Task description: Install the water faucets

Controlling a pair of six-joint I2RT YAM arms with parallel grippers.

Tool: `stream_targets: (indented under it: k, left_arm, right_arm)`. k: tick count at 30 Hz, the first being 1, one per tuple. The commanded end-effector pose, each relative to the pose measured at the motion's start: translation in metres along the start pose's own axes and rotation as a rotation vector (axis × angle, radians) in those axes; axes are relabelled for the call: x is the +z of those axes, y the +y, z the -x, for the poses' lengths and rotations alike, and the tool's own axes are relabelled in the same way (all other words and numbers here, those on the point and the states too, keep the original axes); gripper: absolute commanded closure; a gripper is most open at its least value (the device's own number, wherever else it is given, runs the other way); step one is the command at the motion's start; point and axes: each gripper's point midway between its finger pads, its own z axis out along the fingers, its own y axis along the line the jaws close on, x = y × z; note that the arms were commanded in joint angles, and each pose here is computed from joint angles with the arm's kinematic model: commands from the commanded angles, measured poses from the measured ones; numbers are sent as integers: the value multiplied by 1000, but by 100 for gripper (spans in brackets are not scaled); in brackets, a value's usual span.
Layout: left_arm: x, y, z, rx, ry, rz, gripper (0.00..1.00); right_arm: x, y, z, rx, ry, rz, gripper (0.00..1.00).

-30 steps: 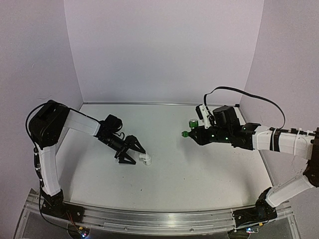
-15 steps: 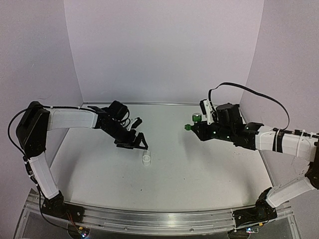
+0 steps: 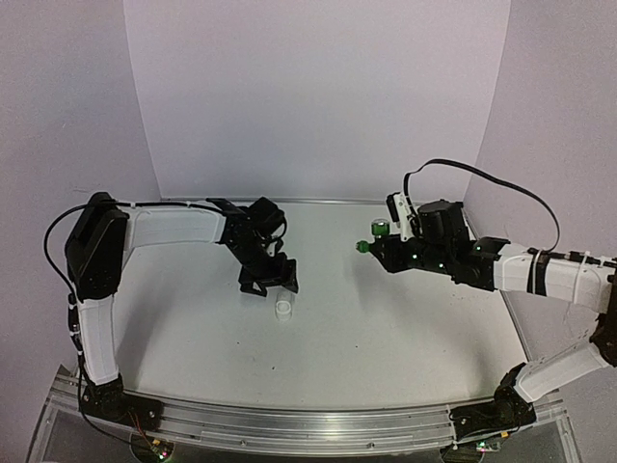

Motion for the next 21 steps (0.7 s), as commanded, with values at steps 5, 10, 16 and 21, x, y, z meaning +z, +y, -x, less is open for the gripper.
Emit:
stream_targets:
  k: [5, 10, 16, 21]
  left_arm:
    - [19, -3, -11, -137, 5, 213, 16]
    - [23, -10, -14, -136, 4, 238, 23]
    - [36, -11, -17, -132, 40, 247, 34]
    - [41, -8, -23, -138, 63, 253, 37]
  right_arm:
    - [-5, 12, 18, -26, -45, 56, 98]
    - [-12, 9, 20, -34, -65, 41, 98]
    - [-15, 10, 21, -39, -71, 48, 99]
    - [-15, 11, 21, -43, -72, 52, 99]
